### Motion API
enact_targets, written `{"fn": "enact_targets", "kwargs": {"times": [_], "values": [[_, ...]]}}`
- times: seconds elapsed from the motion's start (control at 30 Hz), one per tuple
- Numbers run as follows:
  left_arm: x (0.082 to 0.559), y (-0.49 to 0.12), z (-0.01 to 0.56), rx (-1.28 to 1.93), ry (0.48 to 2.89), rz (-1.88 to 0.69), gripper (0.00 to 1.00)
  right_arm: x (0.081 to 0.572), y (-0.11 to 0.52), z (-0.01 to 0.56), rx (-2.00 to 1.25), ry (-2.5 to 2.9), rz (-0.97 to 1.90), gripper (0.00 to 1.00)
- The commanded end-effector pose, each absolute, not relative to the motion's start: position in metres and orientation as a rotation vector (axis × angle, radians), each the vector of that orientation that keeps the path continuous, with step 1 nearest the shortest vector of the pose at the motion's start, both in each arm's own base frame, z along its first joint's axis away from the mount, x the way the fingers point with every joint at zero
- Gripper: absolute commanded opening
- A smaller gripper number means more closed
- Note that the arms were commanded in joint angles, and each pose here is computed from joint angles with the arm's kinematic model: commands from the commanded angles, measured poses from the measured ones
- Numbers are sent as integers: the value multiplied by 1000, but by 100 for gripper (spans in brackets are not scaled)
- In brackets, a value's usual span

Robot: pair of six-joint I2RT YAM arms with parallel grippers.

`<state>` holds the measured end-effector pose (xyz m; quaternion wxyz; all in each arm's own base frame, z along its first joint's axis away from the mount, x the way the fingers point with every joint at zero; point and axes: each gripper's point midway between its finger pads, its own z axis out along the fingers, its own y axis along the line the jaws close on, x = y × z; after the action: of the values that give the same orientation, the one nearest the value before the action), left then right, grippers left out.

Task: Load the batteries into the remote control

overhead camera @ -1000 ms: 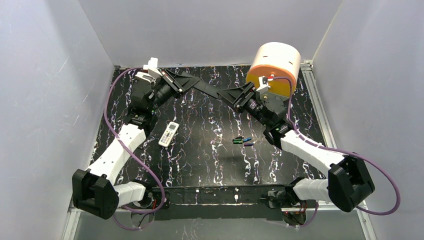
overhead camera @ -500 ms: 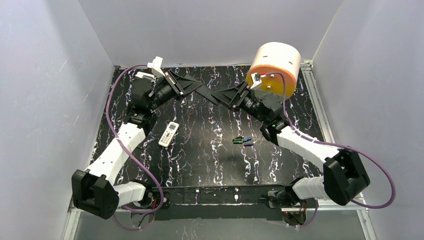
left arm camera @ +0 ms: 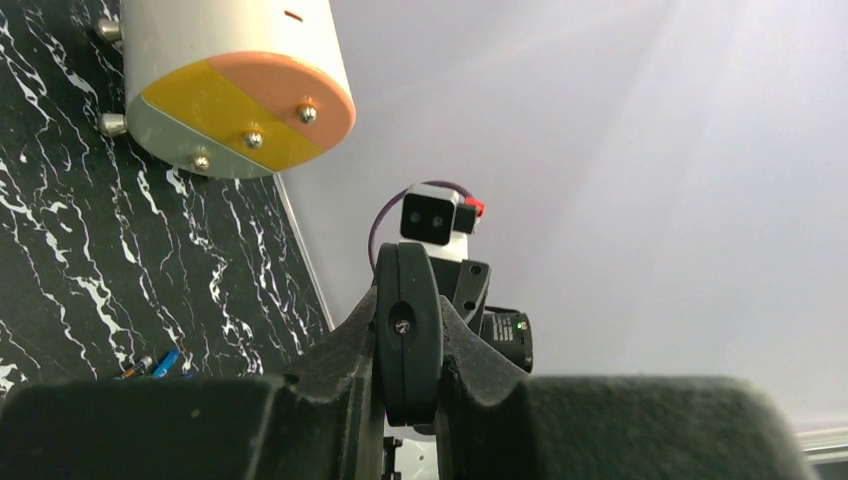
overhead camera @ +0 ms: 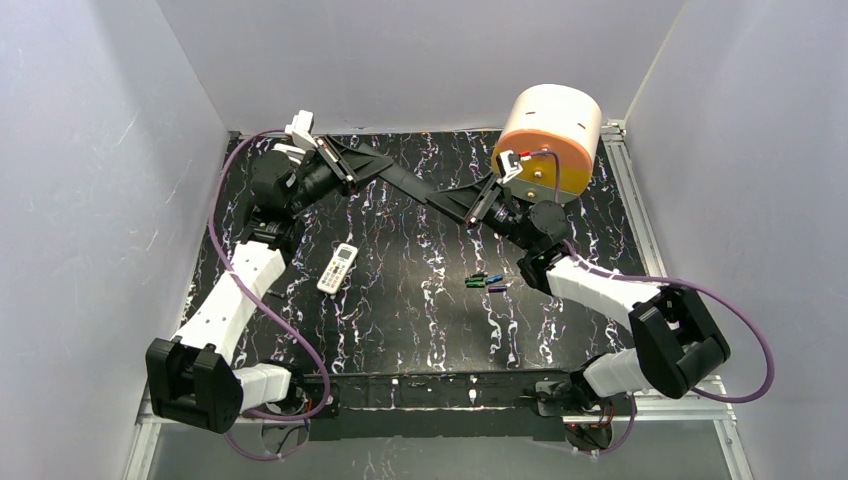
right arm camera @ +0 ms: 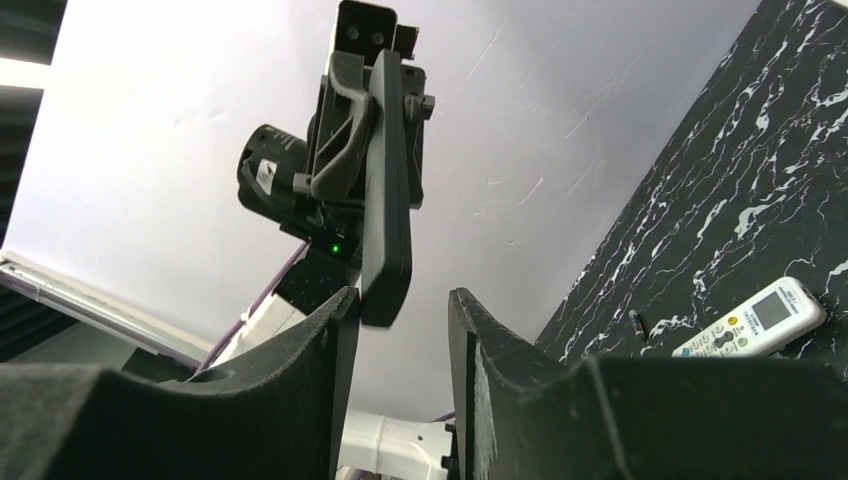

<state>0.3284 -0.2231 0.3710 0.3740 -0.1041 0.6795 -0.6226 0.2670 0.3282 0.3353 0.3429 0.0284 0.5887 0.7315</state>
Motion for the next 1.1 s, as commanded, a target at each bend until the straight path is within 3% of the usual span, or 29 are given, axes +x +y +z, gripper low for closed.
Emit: {"fn": "enact_targets", "kwargs": {"times": [0.0,0.13,0.27,0.43,0.6,0.77,0.93,1.07], "values": [[320,-208,426,-226,1563,-1620,0,252,325,346,-44,1432,1934,44],[321,-212,421,-226,1577,-1658,0,251,325,358,-66,1373,1959,44],[320,-212,410,-223,1598,-1653,0,243,321,389,-122,1242,2014,79],[316,-215,407,-199,1617,-1673,0,251,330,404,-131,1247,2025,85],[308,-217,406,-155,1626,-1683,0,262,351,413,-134,1321,2058,74],[305,-216,413,-127,1596,-1673,0,264,365,404,-120,1384,2076,55],[306,-214,425,-116,1549,-1670,0,261,366,395,-104,1401,2094,28],[308,-209,435,-137,1502,-1668,0,257,362,385,-115,1387,2097,16]]}}
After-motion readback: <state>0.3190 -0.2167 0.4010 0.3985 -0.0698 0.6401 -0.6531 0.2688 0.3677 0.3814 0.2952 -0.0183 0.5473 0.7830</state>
